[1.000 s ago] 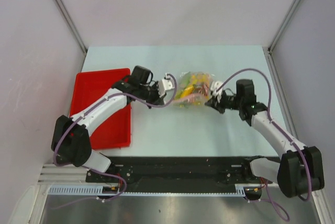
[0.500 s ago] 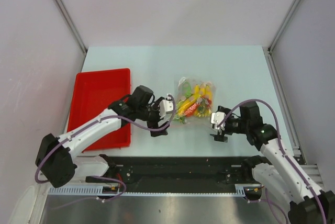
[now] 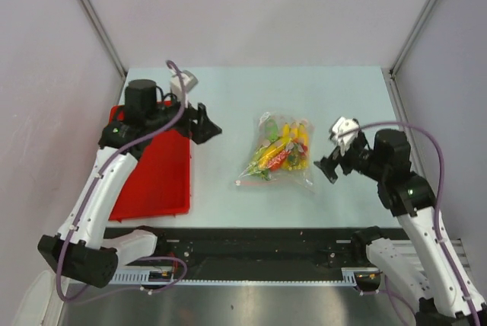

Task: Place the food in the zip-top bag and seal the zipper
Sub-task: Reset both arms

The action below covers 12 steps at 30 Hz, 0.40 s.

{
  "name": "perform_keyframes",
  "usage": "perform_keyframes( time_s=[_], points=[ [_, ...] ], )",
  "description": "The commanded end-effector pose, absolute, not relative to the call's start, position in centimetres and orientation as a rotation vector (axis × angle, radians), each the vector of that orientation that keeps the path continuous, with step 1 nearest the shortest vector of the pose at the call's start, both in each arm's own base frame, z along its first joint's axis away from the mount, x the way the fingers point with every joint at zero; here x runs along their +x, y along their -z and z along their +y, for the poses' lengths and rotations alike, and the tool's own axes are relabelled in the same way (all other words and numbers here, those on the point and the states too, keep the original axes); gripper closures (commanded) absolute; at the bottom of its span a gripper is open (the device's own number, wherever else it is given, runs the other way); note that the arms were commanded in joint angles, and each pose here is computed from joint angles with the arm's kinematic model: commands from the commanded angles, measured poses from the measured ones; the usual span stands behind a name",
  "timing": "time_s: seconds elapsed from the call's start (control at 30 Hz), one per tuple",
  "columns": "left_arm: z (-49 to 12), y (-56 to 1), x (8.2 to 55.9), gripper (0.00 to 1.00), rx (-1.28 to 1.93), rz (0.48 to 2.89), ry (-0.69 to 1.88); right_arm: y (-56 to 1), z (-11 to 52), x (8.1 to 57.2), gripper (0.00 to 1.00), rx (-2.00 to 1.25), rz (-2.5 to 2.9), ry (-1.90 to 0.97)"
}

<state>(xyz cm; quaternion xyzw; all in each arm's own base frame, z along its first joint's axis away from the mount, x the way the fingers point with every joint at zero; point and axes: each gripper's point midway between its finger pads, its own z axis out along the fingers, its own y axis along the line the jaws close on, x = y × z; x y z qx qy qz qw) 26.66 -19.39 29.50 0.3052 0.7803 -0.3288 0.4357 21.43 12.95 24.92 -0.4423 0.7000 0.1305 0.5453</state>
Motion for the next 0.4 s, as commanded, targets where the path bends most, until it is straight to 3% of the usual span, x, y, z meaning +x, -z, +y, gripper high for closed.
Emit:
perform_keyframes(
  time_s=[0.0,0.37],
  points=[
    [-15.8,-33.2,28.9,0.00,0.482,1.951,0.803,-28.2,10.6,25.9,0.00,-0.601,1.860,-0.322],
    [-8.7,-29.1,32.0,0.00,0.244,2.153,0.577,-26.3,5.7,31.4,0.00,-0.223,1.987,-0.460]
  ],
)
